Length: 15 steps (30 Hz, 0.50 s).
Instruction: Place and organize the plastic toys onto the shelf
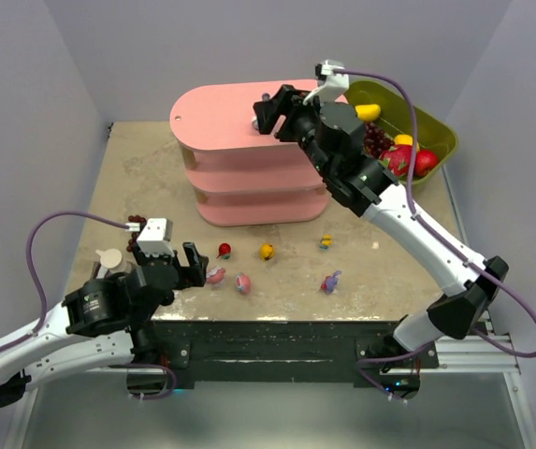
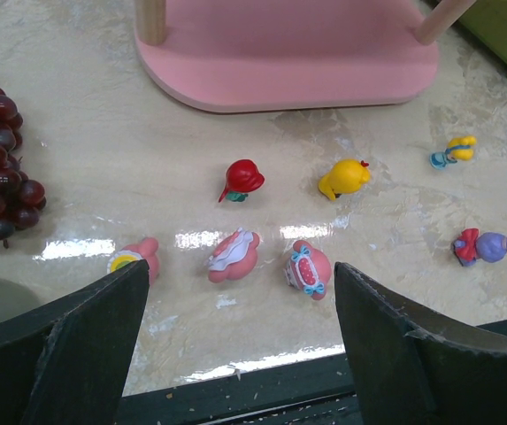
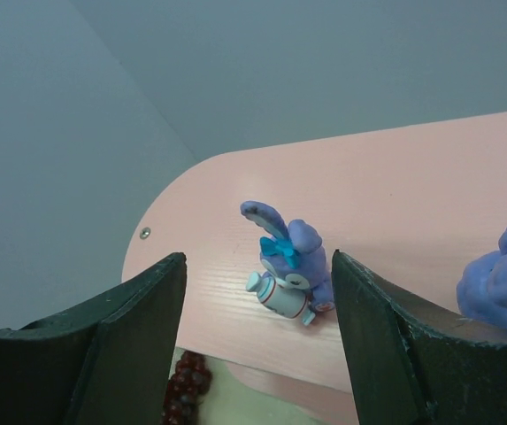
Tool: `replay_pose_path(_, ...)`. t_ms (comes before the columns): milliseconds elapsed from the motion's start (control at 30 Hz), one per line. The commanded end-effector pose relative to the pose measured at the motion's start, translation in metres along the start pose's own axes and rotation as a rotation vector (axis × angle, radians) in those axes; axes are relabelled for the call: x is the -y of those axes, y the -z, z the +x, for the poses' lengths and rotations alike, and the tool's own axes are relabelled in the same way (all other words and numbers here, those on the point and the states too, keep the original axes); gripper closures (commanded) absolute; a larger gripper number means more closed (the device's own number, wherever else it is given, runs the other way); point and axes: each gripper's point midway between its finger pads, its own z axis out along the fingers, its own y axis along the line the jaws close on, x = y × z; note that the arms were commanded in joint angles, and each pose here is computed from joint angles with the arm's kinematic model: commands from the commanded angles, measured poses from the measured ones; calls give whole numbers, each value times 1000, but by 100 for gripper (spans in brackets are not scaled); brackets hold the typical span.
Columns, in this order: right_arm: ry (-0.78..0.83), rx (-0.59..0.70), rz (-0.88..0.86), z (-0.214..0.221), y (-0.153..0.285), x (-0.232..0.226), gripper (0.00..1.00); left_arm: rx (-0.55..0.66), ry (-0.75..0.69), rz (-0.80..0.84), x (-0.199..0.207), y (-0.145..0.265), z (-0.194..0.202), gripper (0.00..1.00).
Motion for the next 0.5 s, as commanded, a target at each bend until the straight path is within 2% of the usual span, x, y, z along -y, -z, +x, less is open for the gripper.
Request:
replay_pose_path(0,-25,108,-100,-52,31,-21,31,27,35,-11,-1,0,-5,11)
replay_pose_path(200,50,127,-150,-67,61,-22,30,28,34,-14,-2,0,-5,10)
replay_pose_path(467,257,125,-67,-67,73,24,25,28,31,-14,-1,-1,-6,11)
